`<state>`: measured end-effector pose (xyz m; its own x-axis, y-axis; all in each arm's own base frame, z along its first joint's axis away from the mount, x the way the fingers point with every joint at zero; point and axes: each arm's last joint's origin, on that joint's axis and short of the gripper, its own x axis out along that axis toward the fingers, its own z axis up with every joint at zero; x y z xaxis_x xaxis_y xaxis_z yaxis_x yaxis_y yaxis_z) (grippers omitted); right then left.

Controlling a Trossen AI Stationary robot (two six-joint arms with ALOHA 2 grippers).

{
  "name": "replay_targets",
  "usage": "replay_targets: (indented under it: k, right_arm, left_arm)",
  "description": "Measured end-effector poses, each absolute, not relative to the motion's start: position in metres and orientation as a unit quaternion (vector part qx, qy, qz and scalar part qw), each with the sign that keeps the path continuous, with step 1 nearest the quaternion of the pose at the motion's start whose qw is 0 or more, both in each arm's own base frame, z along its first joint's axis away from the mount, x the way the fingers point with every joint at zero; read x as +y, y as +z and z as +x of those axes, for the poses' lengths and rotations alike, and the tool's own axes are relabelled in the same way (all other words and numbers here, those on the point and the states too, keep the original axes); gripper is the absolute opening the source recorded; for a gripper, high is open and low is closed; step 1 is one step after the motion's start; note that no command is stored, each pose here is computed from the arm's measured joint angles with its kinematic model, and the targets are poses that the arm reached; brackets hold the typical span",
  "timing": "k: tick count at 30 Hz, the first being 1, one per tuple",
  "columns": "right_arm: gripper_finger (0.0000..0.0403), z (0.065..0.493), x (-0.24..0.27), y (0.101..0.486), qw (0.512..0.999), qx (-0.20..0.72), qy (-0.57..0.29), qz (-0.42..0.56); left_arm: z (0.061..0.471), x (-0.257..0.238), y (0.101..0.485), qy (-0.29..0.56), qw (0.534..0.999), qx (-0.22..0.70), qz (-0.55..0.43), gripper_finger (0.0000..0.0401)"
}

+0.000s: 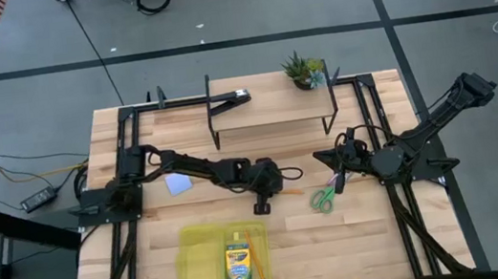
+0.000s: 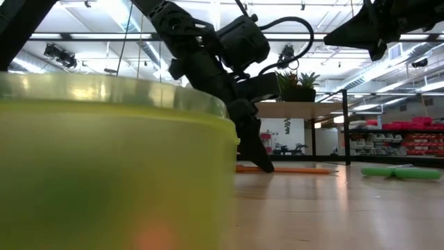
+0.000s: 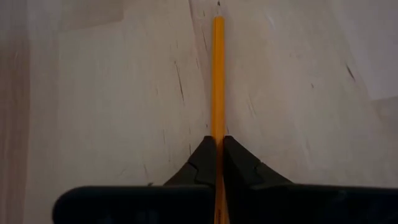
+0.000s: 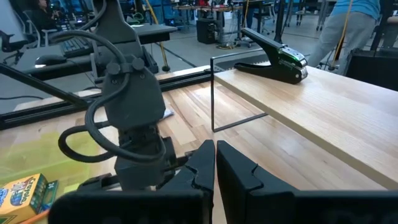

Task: Pack school essentials
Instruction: Put the orange pencil into the yellow supply box

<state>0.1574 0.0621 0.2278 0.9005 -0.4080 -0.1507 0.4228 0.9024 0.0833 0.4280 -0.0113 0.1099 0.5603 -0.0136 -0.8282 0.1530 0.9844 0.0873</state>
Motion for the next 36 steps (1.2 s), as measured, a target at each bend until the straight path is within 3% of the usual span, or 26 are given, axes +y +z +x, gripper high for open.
replay_targets:
  k: [17, 25, 36]
  right_arm:
    - [0.0023, 0.157, 0.062, 0.227, 0.974, 0.069, -0.206, 0.057]
    - [0.0023, 0.167, 0.071, 0.207, 0.973, 0.135, -0.143, 0.123]
    - [0.0028, 0.193, 0.083, 0.153, 0.945, 0.228, -0.187, 0.138]
  left_arm:
    - [0.441, -0.019, 0.142, -0.068, 0.856, 0.505, 0.093, 0.0001]
    - [0.438, -0.036, 0.154, -0.047, 0.857, 0.498, 0.128, 0.0063]
    - [0.407, -0.039, 0.172, -0.047, 0.887, 0.435, 0.144, 0.0017]
